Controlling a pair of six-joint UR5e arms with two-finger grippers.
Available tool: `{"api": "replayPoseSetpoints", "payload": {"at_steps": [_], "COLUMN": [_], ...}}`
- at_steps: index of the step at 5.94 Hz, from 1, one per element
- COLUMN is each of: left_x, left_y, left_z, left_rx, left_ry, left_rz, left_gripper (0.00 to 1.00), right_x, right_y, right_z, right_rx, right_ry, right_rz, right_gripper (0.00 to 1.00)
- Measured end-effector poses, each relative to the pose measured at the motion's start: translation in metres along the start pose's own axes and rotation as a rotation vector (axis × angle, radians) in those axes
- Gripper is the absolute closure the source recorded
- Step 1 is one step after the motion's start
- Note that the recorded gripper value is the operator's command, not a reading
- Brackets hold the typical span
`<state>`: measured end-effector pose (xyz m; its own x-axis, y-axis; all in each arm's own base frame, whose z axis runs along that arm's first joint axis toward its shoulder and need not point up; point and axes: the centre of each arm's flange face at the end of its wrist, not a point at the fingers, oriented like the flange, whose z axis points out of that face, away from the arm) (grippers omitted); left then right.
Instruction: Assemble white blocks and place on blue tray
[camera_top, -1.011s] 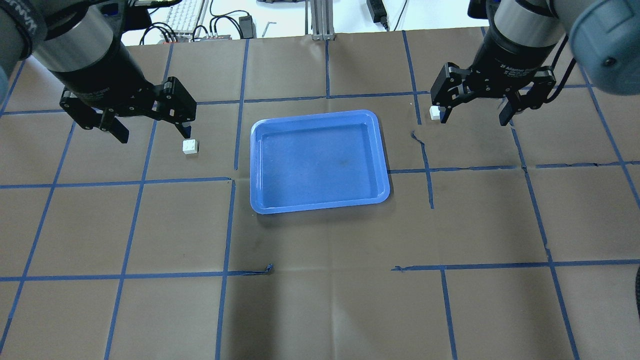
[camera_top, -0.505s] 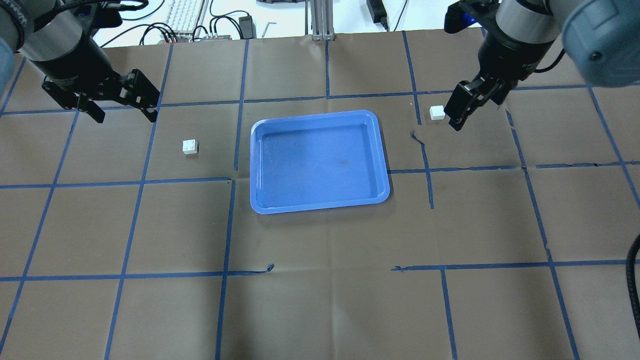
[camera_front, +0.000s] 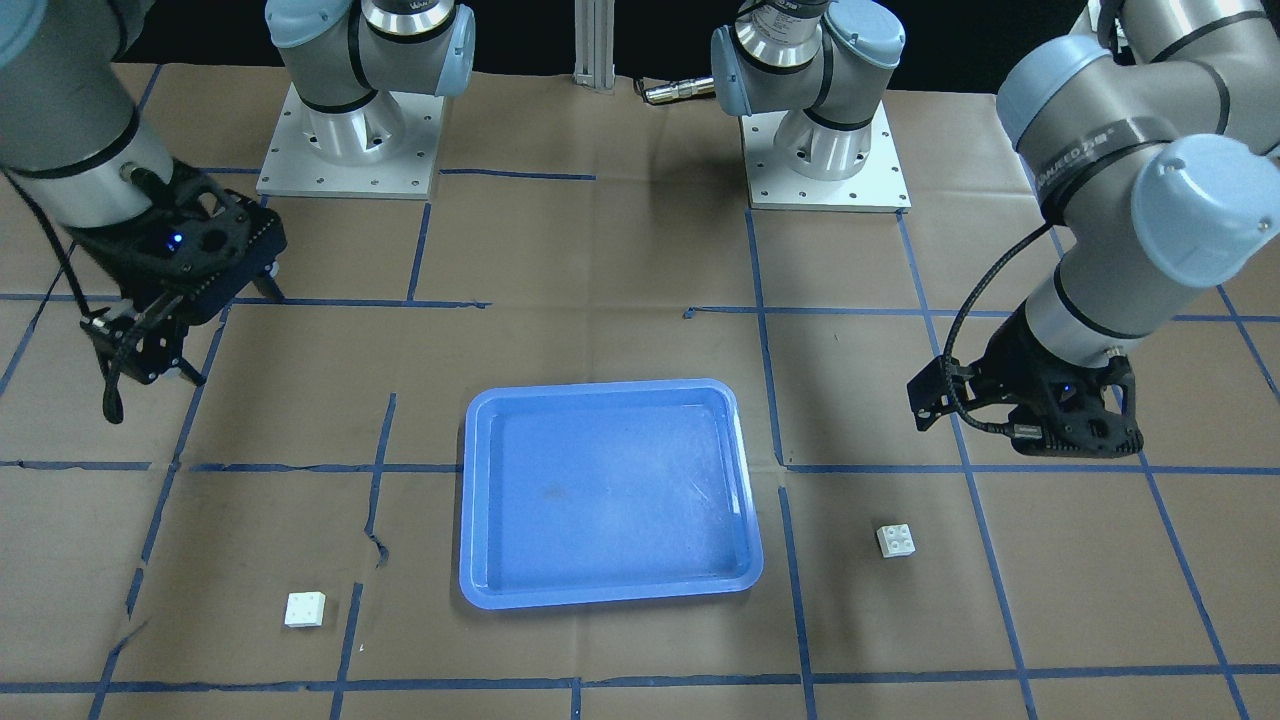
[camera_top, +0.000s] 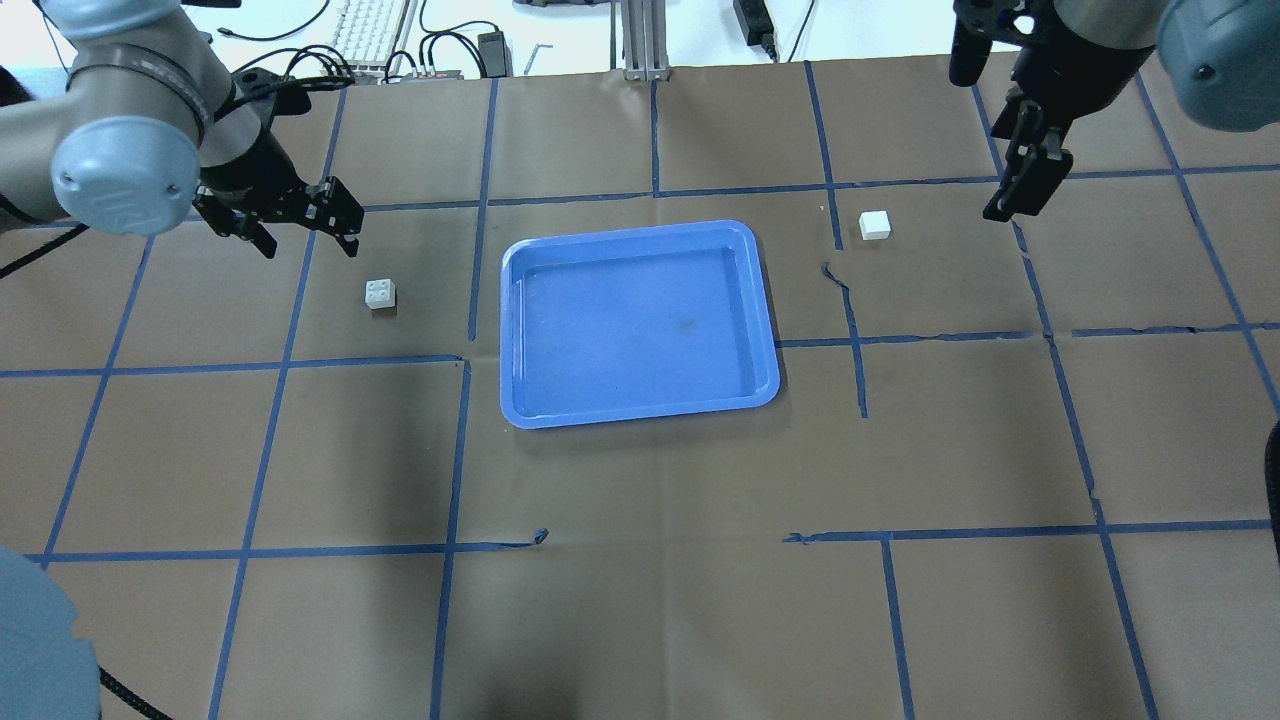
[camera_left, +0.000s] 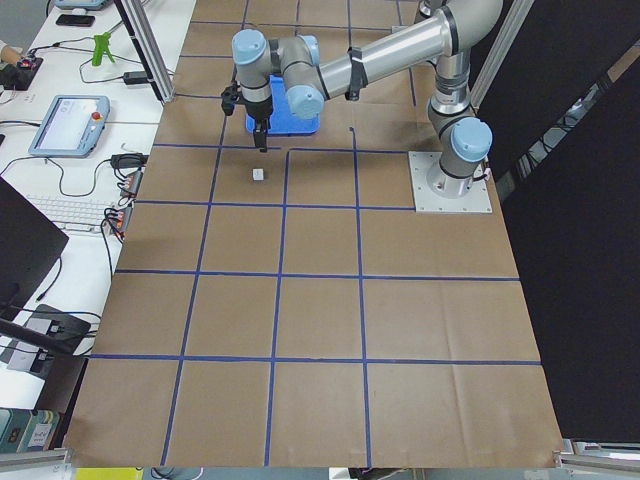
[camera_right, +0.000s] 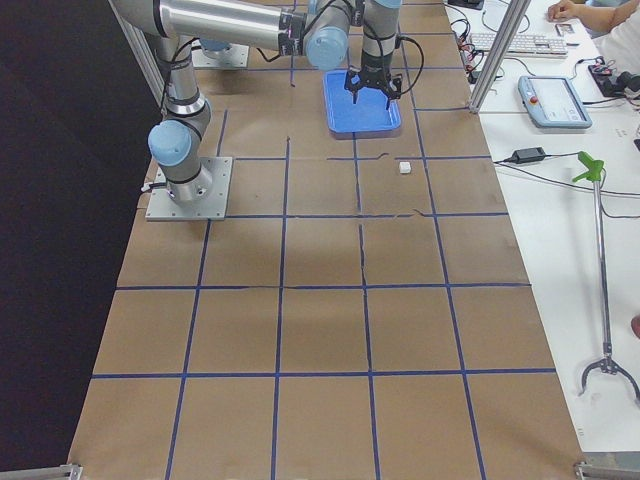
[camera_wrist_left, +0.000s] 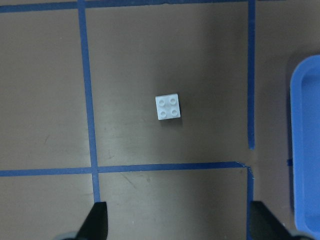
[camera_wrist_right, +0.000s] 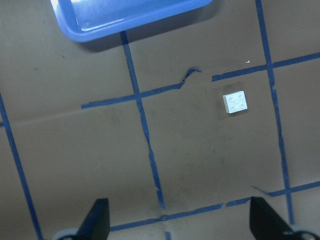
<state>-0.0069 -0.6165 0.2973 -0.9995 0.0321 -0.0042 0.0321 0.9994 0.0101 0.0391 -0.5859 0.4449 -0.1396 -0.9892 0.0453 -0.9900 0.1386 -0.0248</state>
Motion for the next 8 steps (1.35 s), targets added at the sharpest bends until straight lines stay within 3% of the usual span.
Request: {"api": "replayPoseSetpoints", "payload": {"at_steps": [1, 2, 3, 4, 5, 6, 7, 8], "left_x": [0.000, 0.001, 0.001, 0.001, 0.000, 0.000, -0.001, 0.008], "left_y": [-0.007, -0.010, -0.011, -0.012, -0.014, -0.017, -0.019, -0.019], "left_z": [0.049, 0.088, 0.108, 0.118, 0.119, 0.117, 0.111, 0.094], "left_rx": [0.013, 0.029, 0.036, 0.040, 0.051, 0.065, 0.080, 0.109], "left_ry": [-0.005, -0.010, -0.012, -0.014, -0.016, -0.019, -0.020, -0.023], "left_rz": [0.001, -0.001, -0.006, -0.008, -0.007, -0.007, -0.002, 0.023], "left_gripper": [0.01, 0.03, 0.23, 0.69, 0.92, 0.96, 0.97, 0.97], "right_x": [0.038, 0.071, 0.089, 0.101, 0.109, 0.112, 0.113, 0.115], "right_y": [0.016, 0.023, 0.032, 0.046, 0.063, 0.077, 0.083, 0.082], "right_z": [0.010, 0.028, 0.050, 0.075, 0.106, 0.144, 0.181, 0.215], "right_rx": [0.017, 0.059, 0.125, 0.215, 0.335, 0.478, 0.582, 0.649], "right_ry": [-0.004, -0.027, -0.057, -0.079, -0.095, -0.101, -0.089, -0.064], "right_rz": [-0.149, -0.223, -0.232, -0.207, -0.168, -0.148, -0.156, -0.170], "right_gripper": [0.00, 0.00, 0.00, 0.00, 0.00, 0.00, 0.00, 0.00]}}
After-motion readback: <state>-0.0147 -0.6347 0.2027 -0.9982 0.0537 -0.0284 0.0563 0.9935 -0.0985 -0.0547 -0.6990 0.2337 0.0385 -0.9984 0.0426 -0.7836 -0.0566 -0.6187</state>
